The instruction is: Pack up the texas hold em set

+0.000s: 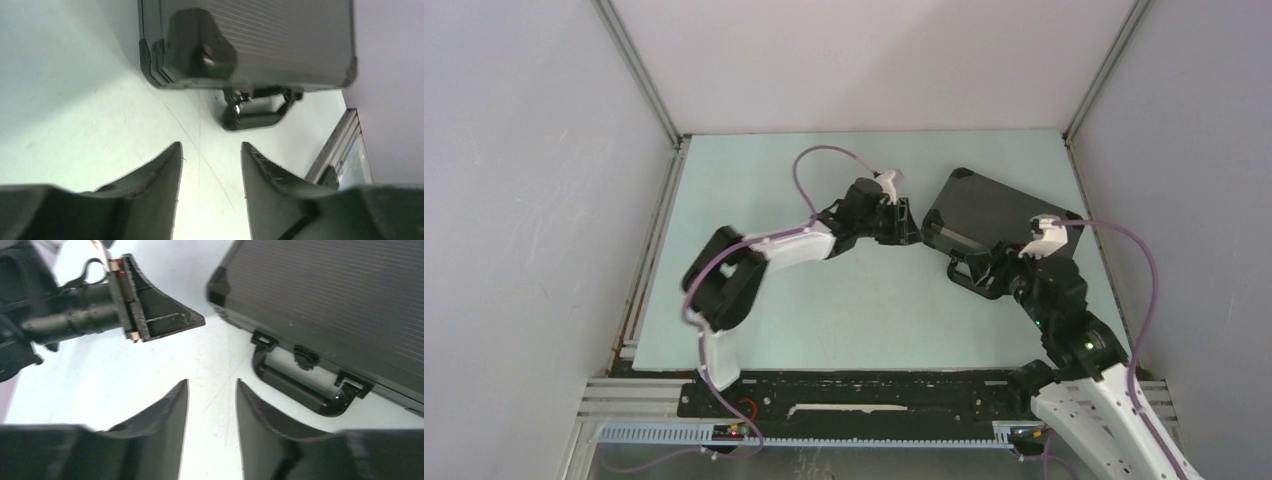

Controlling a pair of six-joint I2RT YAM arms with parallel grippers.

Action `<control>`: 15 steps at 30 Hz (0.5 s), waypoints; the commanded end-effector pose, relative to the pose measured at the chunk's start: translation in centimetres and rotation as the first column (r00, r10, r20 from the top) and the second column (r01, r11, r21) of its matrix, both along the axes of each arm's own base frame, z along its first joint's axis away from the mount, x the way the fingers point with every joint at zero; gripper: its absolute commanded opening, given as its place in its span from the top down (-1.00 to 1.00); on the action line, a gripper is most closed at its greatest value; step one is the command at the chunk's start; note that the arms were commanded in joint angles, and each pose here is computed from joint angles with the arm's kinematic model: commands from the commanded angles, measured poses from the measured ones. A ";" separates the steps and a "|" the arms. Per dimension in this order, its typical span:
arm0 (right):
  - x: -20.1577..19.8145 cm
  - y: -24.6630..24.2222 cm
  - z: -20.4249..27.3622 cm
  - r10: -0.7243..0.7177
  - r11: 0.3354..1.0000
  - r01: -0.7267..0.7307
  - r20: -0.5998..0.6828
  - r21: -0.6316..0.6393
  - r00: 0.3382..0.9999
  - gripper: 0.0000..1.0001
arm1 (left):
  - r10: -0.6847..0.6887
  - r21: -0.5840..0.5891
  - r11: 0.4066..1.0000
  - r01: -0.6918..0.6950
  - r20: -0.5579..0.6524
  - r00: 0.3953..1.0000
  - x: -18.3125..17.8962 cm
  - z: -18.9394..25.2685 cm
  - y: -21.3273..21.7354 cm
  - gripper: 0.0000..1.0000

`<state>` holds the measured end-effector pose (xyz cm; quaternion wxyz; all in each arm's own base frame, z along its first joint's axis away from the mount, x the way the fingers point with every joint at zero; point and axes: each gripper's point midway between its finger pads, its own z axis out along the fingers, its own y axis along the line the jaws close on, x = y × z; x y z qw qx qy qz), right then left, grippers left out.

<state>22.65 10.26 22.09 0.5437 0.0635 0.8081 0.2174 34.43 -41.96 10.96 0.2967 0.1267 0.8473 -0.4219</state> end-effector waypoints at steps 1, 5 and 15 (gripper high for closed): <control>-3.6 1.3 4.8 0.173 0.984 -0.175 0.090 0.015 0.981 -0.36 | 0.097 -0.111 0.991 -0.072 0.237 0.967 -2.3 14.5 4.9 -0.21; -5.3 1.2 8.3 0.216 0.975 -0.222 0.165 0.019 0.962 -0.58 | 0.135 -0.155 0.985 -0.082 0.366 0.921 -6.8 21.4 10.0 -0.83; -10.2 -1.1 16.3 0.225 0.971 -0.240 0.336 0.003 0.915 -0.77 | 0.338 -0.179 0.941 -0.288 0.564 0.753 -15.2 30.2 24.7 -1.00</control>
